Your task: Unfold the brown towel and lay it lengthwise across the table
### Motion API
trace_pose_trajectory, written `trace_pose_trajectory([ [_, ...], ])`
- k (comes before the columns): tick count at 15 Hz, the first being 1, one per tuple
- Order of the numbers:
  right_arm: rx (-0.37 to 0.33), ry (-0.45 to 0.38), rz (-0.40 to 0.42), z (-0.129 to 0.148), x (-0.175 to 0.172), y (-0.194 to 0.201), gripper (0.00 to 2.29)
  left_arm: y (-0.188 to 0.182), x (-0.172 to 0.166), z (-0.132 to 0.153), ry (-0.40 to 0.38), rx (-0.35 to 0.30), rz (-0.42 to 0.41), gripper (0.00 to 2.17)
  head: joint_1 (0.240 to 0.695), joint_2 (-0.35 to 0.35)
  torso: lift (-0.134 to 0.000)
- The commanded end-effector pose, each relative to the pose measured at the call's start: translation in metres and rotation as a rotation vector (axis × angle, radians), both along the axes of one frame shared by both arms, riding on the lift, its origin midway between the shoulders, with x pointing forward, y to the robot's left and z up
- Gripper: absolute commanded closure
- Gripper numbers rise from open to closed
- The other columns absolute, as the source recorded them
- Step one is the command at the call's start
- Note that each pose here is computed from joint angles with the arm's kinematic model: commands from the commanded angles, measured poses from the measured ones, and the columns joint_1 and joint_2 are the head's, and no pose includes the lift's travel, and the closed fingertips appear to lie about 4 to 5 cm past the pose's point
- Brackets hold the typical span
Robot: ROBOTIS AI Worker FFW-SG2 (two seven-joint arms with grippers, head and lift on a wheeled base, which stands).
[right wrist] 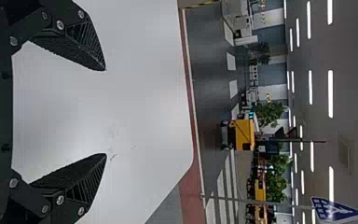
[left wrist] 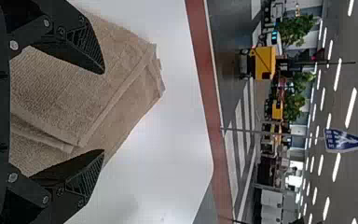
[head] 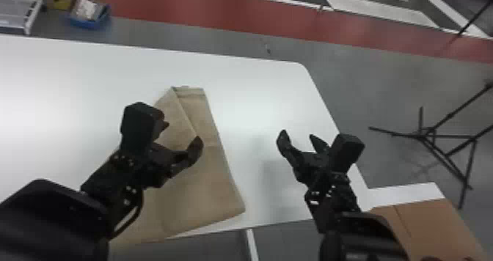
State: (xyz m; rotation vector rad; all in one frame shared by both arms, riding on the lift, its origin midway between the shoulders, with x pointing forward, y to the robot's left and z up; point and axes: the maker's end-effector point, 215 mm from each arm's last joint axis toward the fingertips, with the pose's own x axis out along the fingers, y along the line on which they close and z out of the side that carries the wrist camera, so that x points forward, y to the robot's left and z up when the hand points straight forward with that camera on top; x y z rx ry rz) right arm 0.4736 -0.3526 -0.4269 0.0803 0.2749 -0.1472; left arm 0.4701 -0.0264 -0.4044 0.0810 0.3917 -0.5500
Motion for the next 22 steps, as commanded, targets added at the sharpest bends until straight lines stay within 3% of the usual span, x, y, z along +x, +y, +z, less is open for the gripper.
trace_pose_trajectory([
  [1, 0.007, 0.006, -0.027, -0.001, -0.006, -0.016, 0.26, -0.021, -0.003, -0.010, -0.023, 0.018, -0.051, 0.49, 0.695, -0.350, -0.122],
  [4, 0.017, -0.006, -0.017, 0.004, -0.003, -0.011, 0.26, -0.052, -0.008, -0.028, -0.038, 0.057, -0.116, 0.55, 0.695, -0.350, -0.122],
  [9, 0.031, -0.006, 0.008, 0.002, 0.001, 0.001, 0.26, -0.059, -0.002, -0.035, -0.058, 0.081, -0.118, 0.55, 0.695, -0.350, -0.122],
  [11, 0.032, -0.010, 0.006, 0.003, 0.001, 0.000, 0.26, -0.052, 0.006, -0.039, -0.062, 0.104, -0.092, 0.89, 0.695, -0.350, -0.122],
  [17, 0.044, -0.015, 0.004, 0.004, 0.001, -0.002, 0.26, -0.040, 0.011, -0.056, -0.037, 0.173, -0.074, 0.84, 0.695, -0.350, -0.122],
  [18, 0.044, -0.017, 0.004, 0.005, 0.002, -0.002, 0.26, -0.037, 0.011, -0.057, -0.036, 0.178, -0.068, 0.74, 0.695, -0.350, -0.122],
  [22, 0.051, -0.019, 0.012, 0.005, 0.003, 0.000, 0.26, -0.025, 0.013, -0.059, -0.030, 0.182, -0.048, 0.74, 0.695, -0.350, -0.122],
])
